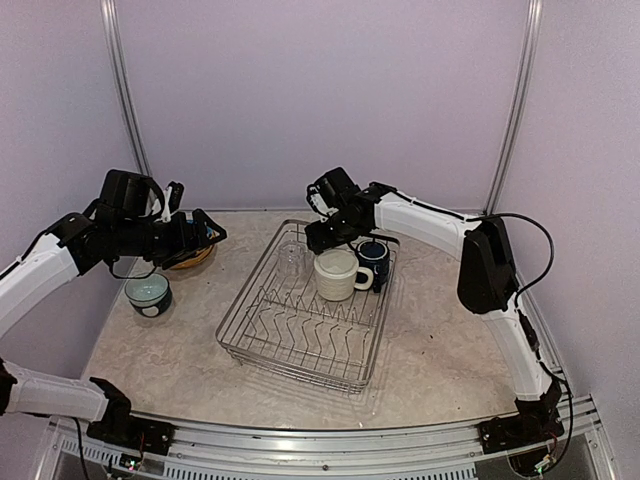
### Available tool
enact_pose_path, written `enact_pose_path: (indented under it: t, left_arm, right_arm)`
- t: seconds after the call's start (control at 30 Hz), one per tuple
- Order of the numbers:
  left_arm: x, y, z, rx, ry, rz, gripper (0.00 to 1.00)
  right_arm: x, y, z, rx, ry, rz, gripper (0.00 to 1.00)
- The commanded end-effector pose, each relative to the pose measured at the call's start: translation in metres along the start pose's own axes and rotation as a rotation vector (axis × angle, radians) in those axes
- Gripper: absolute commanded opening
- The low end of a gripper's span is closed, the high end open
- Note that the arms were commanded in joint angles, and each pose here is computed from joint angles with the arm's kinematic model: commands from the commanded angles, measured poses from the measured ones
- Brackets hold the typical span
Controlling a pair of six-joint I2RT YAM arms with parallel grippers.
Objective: Unload the mixed dishes from the dish rack
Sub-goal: Grab the cup from the dish rack, then pass from the right arm to the left
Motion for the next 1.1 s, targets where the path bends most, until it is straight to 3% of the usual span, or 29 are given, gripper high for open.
enact_pose_path:
  t: [0.0, 0.2, 0.33, 0.5, 0.7, 0.97, 1.07]
  left_arm:
    - [0.0, -0.004, -0.002, -0.01, 0.025, -0.008, 0.94]
    - [0.004, -0.014, 0.004, -0.034, 0.033, -0.046, 0.94]
    - [0.006, -0.023, 0.01, -0.053, 0.035, -0.086, 0.94]
    - [0.007, -0.044, 0.017, -0.078, 0.051, -0.2, 0.94]
    - [0.014, -0.08, 0.021, -0.117, 0.117, -0.441, 0.92]
    - [0.019, -0.122, 0.017, -0.145, 0.174, -0.794, 0.88]
    - [0.027, -0.127, 0.012, -0.152, 0.202, -0.807, 0.87]
  right_arm:
    - [-0.022, 0.004, 0.016, -0.012, -0.037, 0.009, 0.45]
    - [-0.084, 0.002, 0.051, 0.008, -0.178, 0.038, 0.3]
    - [-0.124, 0.004, 0.06, 0.045, -0.295, 0.105, 0.29]
    - [-0.167, 0.01, 0.057, 0.157, -0.45, 0.305, 0.28]
    - [-0.222, 0.026, 0.043, 0.307, -0.66, 0.69, 0.28]
    - [-0.244, 0.036, 0.028, 0.411, -0.76, 0.955, 0.24]
    - [-0.245, 0.039, 0.026, 0.432, -0.763, 1.018, 0.24]
Point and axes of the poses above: each gripper's point midway between its finger pads, its own x axis out along the fingers, its own y axis along the line the jaws close on, z = x × y, the point moved 4 cm from there along -x, back along the fingers, and after that the axes turned 3 degrees about -x, right-handed, at the moved point
